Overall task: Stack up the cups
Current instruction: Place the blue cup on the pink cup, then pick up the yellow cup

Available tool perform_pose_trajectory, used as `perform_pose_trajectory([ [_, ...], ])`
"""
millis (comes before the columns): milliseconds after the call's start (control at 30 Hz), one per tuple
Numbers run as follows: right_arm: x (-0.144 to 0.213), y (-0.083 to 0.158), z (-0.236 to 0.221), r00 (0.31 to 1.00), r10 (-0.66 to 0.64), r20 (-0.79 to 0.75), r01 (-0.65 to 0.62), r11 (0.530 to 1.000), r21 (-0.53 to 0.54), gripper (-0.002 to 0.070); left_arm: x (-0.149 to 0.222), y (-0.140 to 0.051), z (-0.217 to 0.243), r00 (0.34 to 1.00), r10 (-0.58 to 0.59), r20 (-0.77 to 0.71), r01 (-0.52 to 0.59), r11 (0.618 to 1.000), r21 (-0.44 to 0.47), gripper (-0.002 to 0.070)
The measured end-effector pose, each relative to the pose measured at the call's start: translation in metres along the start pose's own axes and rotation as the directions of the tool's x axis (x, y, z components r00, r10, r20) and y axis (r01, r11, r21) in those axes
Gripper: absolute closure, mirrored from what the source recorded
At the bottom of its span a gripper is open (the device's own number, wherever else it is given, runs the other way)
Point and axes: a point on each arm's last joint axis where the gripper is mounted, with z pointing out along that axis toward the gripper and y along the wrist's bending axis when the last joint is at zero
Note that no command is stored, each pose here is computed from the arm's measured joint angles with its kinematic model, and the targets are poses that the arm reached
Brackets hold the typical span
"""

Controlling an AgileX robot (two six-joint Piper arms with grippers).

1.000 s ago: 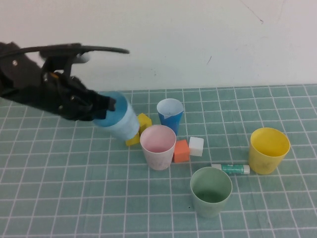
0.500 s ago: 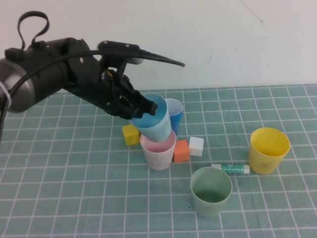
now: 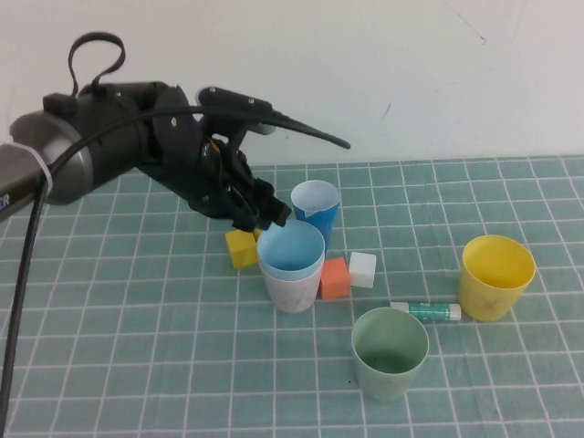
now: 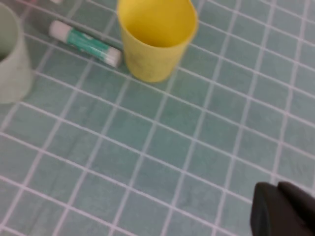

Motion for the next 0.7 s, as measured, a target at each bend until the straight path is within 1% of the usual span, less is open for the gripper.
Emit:
perform_pose_trajectory([
  [67,-0.003,0.004,0.002,0.999,-0.033,0.028,0.035,0.998,-0.050,0.0679,-0.007,0.002,-0.007,1.000,0.023,0.006,-0.023,0.999,-0.024,0.0360],
  [100,-0.007,0.006,0.003,0.997,-0.051,0.051,0.055,0.995,-0.081,0.0679,-0.012,0.002,-0.012,0.999,0.032,0.013,-0.031,0.999,-0.040,0.0377],
  [233,-0.026,0.009,0.013,0.990,-0.095,0.100,0.115,0.971,-0.211,0.0679,-0.029,0.004,-0.049,0.995,0.058,0.087,-0.048,0.992,-0.113,0.0514],
  [267,-0.031,0.008,0.016,0.989,-0.107,0.104,0.129,0.963,-0.236,0.0679,-0.033,0.004,-0.063,0.991,0.057,0.120,-0.041,0.990,-0.135,0.0567],
  [300,-0.038,0.005,0.022,0.988,-0.116,0.100,0.138,0.957,-0.254,0.0679,-0.035,0.003,-0.078,0.986,0.066,0.151,-0.042,0.987,-0.157,0.0605],
  [367,-0.051,-0.002,0.038,0.989,-0.124,0.074,0.140,0.949,-0.283,0.0679,-0.037,0.002,-0.108,0.974,0.093,0.205,-0.052,0.979,-0.197,0.0642],
  [500,-0.082,-0.015,0.074,0.986,-0.162,0.040,0.166,0.928,-0.333,0.0678,-0.032,-0.004,-0.177,0.939,0.126,0.321,-0.041,0.965,-0.258,0.0668],
  [567,-0.099,-0.020,0.094,0.982,-0.189,0.024,0.185,0.917,-0.353,0.0667,-0.024,-0.008,-0.205,0.922,0.122,0.368,-0.022,0.964,-0.266,0.0672],
  [667,-0.116,-0.024,0.125,0.971,-0.238,-0.018,0.214,0.900,-0.380,0.0598,-0.002,-0.013,-0.231,0.909,0.104,0.404,0.002,0.967,-0.255,0.0673],
  [700,-0.121,-0.025,0.134,0.966,-0.254,-0.037,0.220,0.894,-0.391,0.0554,0.005,-0.015,-0.236,0.907,0.102,0.408,0.004,0.968,-0.250,0.0673],
])
